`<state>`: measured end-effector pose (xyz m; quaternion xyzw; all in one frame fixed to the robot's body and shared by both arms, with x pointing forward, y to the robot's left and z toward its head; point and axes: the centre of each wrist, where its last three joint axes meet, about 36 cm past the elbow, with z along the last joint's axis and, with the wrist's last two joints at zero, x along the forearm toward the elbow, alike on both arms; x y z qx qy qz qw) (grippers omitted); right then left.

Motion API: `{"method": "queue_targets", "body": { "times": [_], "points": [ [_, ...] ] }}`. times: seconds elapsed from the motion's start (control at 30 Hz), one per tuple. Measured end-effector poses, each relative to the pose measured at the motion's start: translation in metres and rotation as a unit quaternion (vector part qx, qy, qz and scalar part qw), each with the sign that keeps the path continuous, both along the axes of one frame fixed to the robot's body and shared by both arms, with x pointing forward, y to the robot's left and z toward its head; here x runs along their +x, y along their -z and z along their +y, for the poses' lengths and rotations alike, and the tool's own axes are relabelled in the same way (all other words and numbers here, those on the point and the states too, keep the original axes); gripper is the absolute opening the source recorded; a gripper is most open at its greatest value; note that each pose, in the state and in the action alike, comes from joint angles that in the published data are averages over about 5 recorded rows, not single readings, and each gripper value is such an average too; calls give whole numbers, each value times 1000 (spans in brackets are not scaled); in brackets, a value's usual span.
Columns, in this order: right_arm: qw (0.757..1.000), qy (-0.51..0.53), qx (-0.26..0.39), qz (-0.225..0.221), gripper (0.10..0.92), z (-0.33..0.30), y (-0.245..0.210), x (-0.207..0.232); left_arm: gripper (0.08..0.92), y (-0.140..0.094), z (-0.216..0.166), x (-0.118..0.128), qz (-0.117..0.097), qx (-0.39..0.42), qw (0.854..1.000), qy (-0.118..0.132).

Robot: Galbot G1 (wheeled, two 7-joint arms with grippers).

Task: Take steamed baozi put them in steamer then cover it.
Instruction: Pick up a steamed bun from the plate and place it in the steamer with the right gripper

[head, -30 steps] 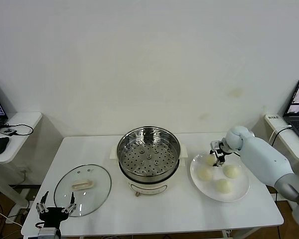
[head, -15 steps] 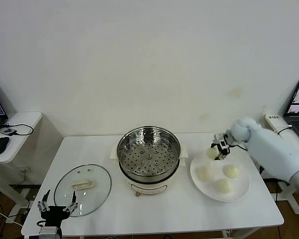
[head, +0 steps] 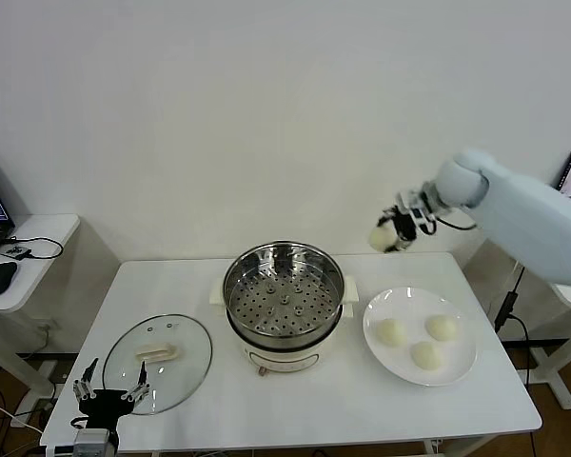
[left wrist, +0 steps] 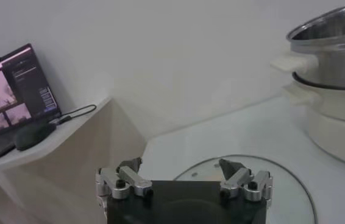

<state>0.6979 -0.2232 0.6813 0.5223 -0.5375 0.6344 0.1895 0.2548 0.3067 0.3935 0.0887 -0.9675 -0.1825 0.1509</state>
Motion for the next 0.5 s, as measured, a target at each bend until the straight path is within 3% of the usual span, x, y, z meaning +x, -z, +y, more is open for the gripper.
{"method": "queue_targets", "body": {
  "times": [0.5],
  "points": [
    [980,-183,-72,-11,649,129,34,1,823,-5,11,4,-4,4,1000,-6]
  ]
}}
